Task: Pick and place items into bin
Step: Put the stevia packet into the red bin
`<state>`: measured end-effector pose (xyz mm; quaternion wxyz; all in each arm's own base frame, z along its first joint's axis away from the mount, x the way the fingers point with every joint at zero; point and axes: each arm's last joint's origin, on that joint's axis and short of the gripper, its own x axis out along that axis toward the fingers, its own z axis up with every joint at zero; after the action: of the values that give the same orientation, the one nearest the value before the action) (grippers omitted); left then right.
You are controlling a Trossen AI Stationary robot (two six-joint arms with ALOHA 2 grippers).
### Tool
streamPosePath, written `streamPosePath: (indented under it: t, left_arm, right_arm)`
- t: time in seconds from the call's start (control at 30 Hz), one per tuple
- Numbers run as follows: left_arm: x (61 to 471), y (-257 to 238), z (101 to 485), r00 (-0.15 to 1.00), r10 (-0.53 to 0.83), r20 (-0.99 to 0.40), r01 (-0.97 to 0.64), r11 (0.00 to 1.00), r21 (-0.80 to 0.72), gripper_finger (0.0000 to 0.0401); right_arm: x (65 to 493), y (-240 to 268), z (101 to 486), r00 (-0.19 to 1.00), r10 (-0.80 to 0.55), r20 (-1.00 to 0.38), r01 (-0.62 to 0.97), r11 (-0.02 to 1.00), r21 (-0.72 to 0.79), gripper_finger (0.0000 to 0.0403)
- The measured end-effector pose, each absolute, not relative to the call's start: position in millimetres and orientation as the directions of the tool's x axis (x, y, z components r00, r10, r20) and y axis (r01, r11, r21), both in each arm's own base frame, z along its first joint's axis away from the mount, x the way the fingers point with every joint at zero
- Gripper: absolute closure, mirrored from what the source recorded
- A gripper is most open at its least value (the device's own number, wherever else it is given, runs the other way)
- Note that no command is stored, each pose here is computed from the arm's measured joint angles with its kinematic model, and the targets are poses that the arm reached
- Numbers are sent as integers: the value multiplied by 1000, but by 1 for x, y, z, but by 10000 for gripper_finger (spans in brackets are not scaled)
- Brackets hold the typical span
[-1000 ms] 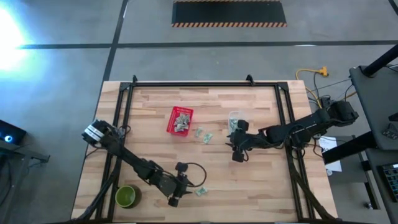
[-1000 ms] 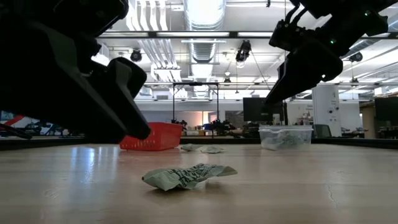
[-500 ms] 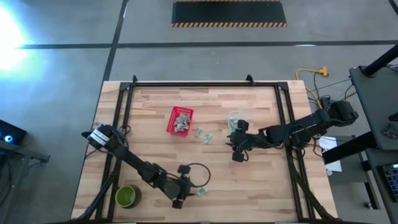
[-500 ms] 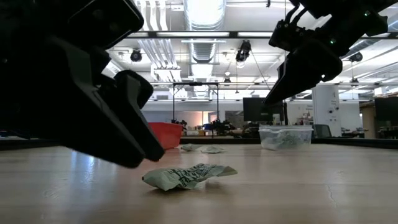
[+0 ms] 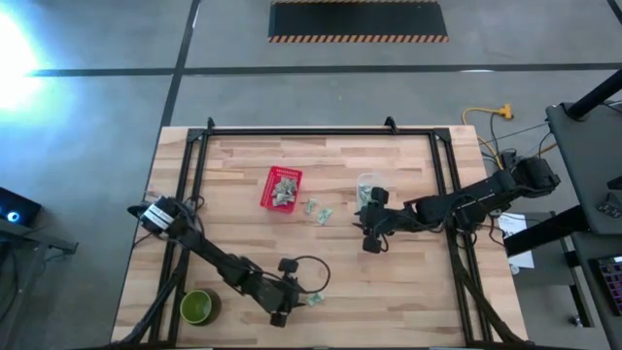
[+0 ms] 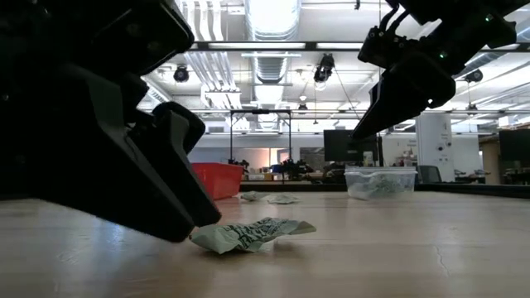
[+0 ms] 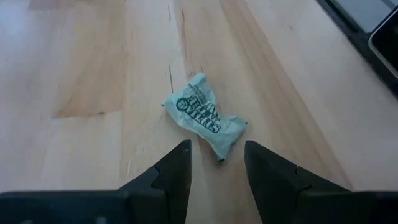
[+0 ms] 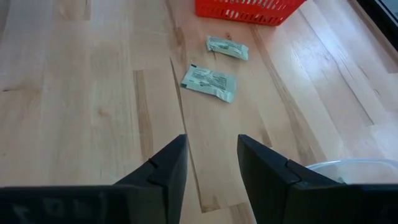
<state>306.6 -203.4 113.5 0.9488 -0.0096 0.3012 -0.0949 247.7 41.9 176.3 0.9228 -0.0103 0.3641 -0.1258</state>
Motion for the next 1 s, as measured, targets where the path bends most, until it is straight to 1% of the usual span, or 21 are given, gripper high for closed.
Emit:
streamPosePath:
  t: [0.3,0.63,0.73,1.0]
  left_arm:
    - [318,-205,107,800,-174,-574,152,985,-87,269]
    - [319,-205,107,799,-170,-577,150,985,-83,272]
    - [319,-204,106,800,-166,-577,147,986,-80,292]
    - [319,-203,106,800,-166,-576,159,985,-63,384]
  right_arm:
    - [248,42,176,703,-240,-669,227,968,-108,277]
    - [248,42,176,703,-240,-669,227,968,-108,277]
    - [248,42,176,703,-240,-669,227,968,-108,281]
    - [248,42,176,703,-240,-669,227,968,-109,292]
